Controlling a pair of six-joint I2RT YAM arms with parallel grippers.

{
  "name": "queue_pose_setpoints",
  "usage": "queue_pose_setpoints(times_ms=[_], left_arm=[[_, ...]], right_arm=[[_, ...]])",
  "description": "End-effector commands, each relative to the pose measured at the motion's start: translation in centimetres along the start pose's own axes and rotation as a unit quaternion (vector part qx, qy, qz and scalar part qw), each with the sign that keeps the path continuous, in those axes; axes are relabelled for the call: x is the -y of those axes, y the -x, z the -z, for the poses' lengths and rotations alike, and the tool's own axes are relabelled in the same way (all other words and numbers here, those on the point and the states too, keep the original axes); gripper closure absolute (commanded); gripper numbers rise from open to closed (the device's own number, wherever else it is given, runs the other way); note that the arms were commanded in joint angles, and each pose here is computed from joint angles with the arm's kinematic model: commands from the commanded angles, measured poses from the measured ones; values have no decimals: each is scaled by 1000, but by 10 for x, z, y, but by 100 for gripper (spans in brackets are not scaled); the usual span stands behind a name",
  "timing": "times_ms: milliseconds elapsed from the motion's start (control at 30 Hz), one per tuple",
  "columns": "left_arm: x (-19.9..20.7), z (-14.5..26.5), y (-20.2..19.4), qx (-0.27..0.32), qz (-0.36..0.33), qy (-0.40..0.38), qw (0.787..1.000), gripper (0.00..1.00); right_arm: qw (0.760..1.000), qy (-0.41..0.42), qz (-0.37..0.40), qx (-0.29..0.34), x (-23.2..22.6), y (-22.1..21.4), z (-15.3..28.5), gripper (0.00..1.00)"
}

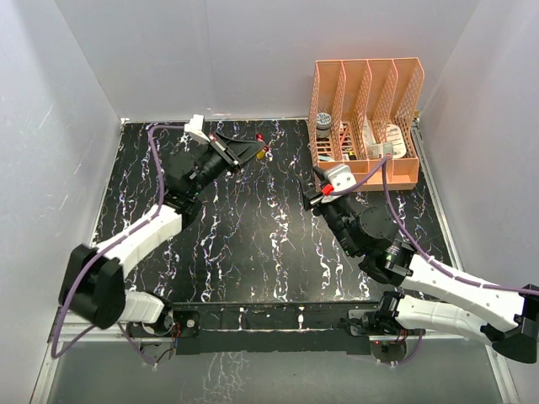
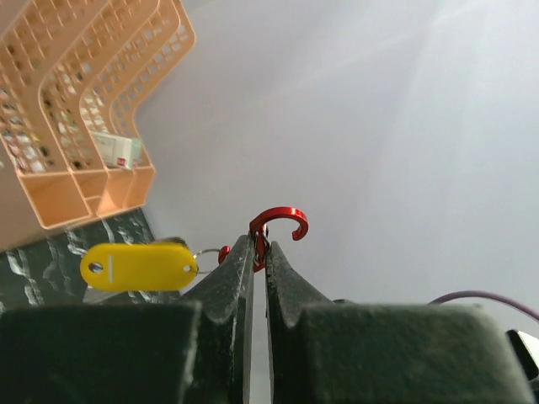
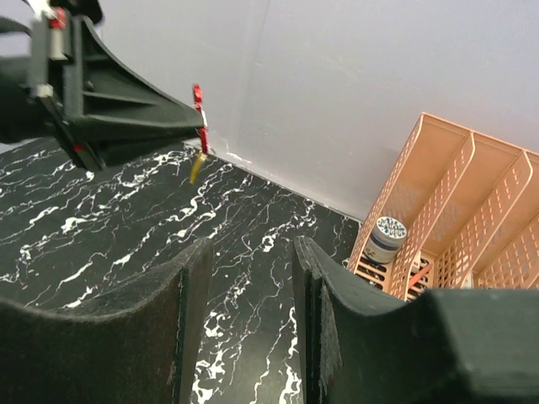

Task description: Remove the keys from the keyring

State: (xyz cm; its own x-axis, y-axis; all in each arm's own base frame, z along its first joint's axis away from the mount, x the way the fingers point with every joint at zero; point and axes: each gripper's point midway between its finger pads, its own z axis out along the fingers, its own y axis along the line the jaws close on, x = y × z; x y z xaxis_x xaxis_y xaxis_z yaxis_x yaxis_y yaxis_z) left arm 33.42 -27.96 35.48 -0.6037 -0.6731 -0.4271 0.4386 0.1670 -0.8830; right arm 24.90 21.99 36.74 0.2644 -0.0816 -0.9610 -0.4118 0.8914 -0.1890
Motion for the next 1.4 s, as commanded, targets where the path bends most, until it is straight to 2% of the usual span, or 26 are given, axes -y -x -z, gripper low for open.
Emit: queue_pose_setpoints(times_ms=[0,200,400,833,1033,1367], left_arm=[[35,0,-1,-20,118,-124,985,100],[40,-2,4,-20,202,-199,959,100],[48,6,17,4,297,-275,914,100],[65,9,20,25,303,-294,906,100],[75,13,15,23,307,-303,902,100],[95,23,15,16,298,-323,898,100]], right_arm=[[1000,-8,-20,4,-2,-3,-2,59],[999,8,-24,20,-16,-10,-9,59],[1000,-13,-21,15,-15,-21,-14,60],[995,-46,-48,80,-2,-14,-5,57],[992,-35,-54,105,-10,-18,-6,43],[985,-37,-71,153,-8,-14,-2,42]])
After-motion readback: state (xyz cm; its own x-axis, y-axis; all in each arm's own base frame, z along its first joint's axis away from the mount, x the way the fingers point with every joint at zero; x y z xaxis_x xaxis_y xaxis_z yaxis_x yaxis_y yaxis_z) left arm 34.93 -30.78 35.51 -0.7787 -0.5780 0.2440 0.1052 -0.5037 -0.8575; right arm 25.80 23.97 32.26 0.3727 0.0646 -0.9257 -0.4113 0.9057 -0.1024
